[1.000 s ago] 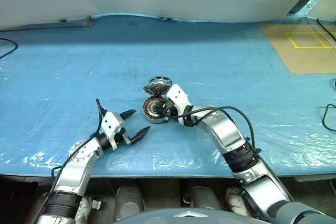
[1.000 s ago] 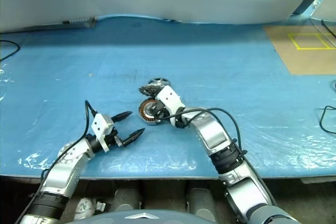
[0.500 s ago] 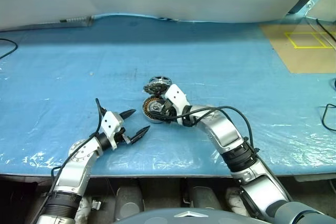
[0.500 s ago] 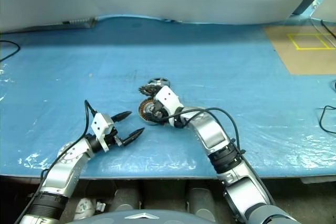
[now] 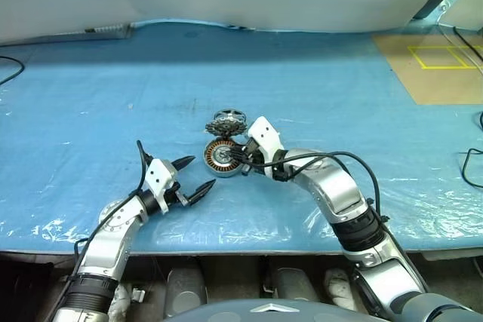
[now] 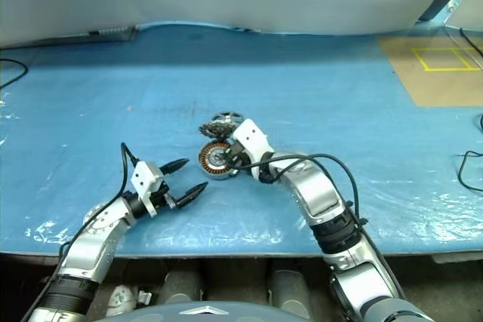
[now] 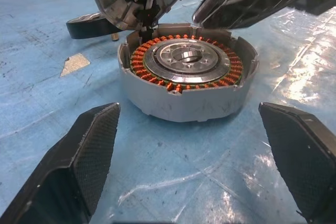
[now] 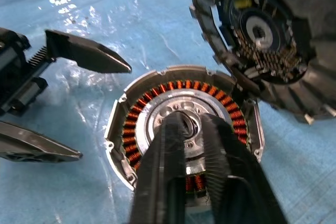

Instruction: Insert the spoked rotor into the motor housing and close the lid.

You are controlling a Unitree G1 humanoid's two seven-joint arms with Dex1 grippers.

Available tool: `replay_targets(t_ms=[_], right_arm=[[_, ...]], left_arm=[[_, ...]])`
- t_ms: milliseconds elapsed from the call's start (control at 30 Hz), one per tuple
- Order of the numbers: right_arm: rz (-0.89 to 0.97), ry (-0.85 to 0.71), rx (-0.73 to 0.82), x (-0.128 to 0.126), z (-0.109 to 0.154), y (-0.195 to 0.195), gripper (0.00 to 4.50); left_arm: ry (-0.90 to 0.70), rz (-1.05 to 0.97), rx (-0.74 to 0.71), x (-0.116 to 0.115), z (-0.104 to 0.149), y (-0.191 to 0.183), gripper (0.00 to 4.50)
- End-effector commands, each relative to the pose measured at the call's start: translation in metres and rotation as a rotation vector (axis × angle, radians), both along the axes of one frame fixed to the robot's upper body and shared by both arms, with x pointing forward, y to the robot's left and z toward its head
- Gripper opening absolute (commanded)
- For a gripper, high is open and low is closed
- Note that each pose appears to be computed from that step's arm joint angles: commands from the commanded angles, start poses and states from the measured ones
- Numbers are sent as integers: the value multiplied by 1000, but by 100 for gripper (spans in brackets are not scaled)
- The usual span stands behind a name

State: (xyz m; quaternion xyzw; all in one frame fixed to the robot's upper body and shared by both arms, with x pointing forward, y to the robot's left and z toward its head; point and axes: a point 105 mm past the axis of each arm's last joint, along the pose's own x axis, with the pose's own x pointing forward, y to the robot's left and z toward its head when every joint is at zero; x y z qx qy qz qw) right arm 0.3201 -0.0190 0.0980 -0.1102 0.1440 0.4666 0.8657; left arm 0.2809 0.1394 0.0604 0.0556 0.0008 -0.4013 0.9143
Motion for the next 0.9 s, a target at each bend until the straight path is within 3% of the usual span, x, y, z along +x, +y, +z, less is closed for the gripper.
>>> replay_targets(t_ms=[33, 900], right_arm=[[18, -59, 13, 4, 12, 8, 4], [127, -35, -26, -3, 0, 23, 4]], left_arm=[[-33, -4, -11, 0, 8, 0, 450], [-30, 22, -1, 0, 6, 5, 450]])
